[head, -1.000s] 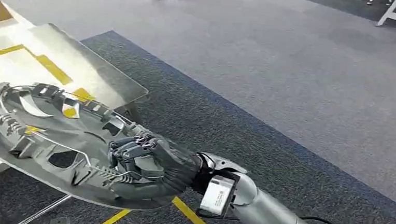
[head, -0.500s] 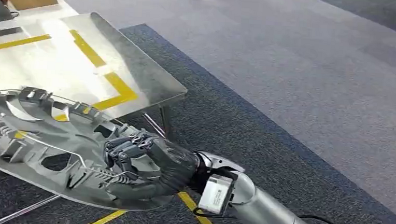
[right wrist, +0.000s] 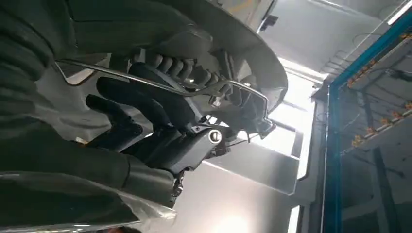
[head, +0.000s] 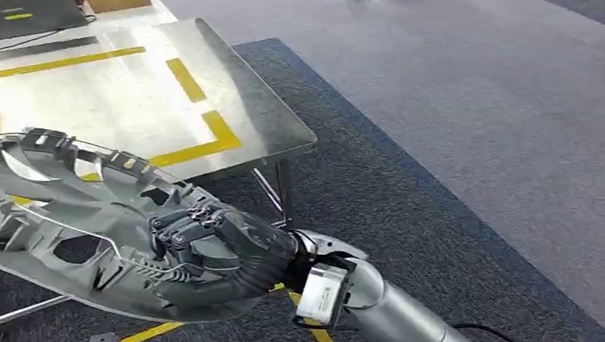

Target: Take the parts from the cabinet and place them on the table.

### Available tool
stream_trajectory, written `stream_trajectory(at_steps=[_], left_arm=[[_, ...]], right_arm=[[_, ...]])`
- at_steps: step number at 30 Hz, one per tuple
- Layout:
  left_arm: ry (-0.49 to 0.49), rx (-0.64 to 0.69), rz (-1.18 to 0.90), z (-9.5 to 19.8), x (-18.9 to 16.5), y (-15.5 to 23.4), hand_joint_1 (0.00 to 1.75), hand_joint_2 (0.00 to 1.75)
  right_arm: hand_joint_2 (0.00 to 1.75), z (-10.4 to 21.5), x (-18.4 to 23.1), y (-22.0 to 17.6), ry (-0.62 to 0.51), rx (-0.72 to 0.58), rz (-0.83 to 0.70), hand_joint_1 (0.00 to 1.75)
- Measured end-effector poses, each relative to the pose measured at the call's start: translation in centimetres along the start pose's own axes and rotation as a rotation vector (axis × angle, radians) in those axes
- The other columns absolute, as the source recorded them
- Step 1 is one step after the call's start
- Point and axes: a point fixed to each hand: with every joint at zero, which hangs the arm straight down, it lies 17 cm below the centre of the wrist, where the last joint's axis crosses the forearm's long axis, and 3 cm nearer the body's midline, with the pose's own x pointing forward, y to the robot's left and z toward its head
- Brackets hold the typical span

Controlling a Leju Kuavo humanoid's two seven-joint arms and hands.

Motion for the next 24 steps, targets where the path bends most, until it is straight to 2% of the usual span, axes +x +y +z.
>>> stream_trajectory(at_steps=[24], left_arm=[[-0.024,-0.031,-0.053,0.1,0.1,-0.1,0.0,1.75]], right_arm=[[1.75,-0.5,1.2,0.2,-0.038,-0.002,-0.012,1.75]])
